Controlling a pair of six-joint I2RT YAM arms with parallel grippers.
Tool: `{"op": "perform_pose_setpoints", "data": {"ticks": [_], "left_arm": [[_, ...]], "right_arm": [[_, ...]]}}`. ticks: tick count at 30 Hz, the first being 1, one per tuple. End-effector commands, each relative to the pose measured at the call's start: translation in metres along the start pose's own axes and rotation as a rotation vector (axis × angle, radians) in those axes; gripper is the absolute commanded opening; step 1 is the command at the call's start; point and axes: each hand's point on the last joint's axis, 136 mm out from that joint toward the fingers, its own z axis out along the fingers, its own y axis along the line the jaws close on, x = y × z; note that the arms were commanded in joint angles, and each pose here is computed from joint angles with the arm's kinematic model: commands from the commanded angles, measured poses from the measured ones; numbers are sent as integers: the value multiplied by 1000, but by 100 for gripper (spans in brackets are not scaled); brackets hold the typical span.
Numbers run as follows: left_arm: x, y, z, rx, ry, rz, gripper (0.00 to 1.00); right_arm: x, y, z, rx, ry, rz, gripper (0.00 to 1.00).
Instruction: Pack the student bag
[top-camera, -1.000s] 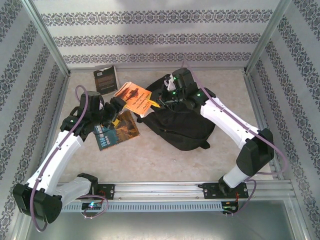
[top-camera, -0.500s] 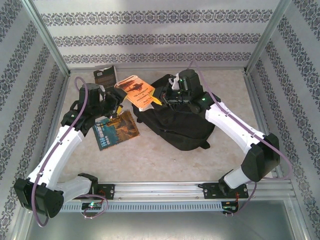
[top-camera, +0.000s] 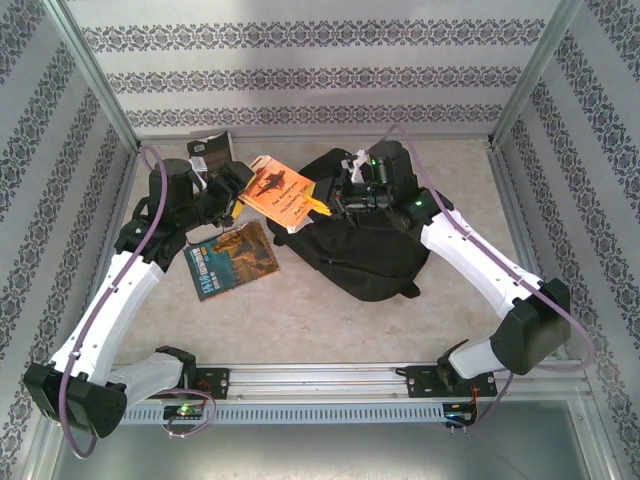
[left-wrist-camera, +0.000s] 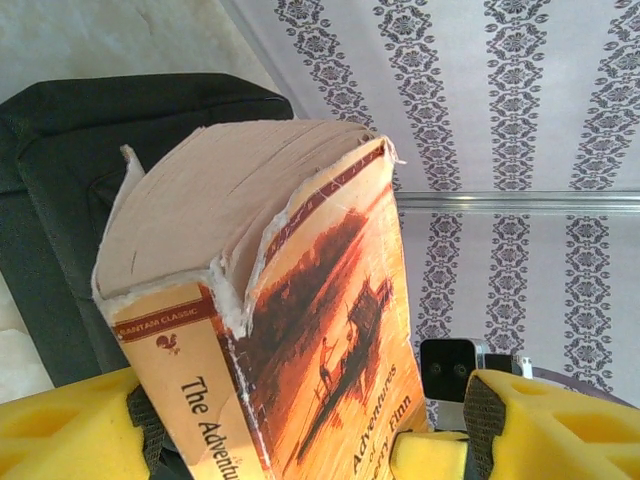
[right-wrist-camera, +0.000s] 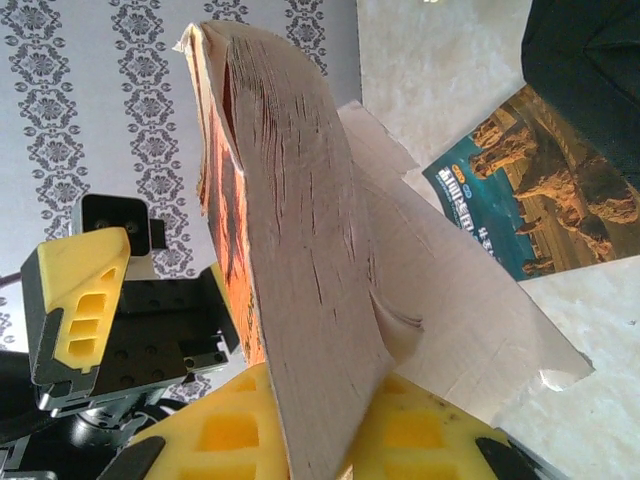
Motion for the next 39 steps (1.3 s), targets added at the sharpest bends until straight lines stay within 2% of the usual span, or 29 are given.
{"op": "perform_pose_setpoints", "data": {"ticks": [1,6,13,14,17,20,24,28,39], "left_arm": [[-6,-21,-8,66,-27,55,76],[-8,-26,1,86,-15,48,62],[-16,-38,8,138,-35,34,25],[-18,-41,8,151,-43,32,18],[-26,-49,2,178,-94,22,0],[-39,-55,-9,206,-184,-17,0],[-51,-63,-17,254,-255,-85,0],[-55,-72,-17,283,-257,-120,0],[-50,-80,-15,320,-237,-158,0]], "right_arm": [[13,24,-11,-87,54,-52,0],[19,32,-13,-124,91,-71,0],[17,29,-14,-136,79,-47,0],[15,28,-15,-128,71,-48,11],[8,19,-22,-68,4,-41,54],[0,18,-32,-54,-81,-33,80],[0,31,-34,-150,-119,22,94],[7,51,-25,-241,-97,20,98],[-2,85,3,-378,-117,15,97]]}}
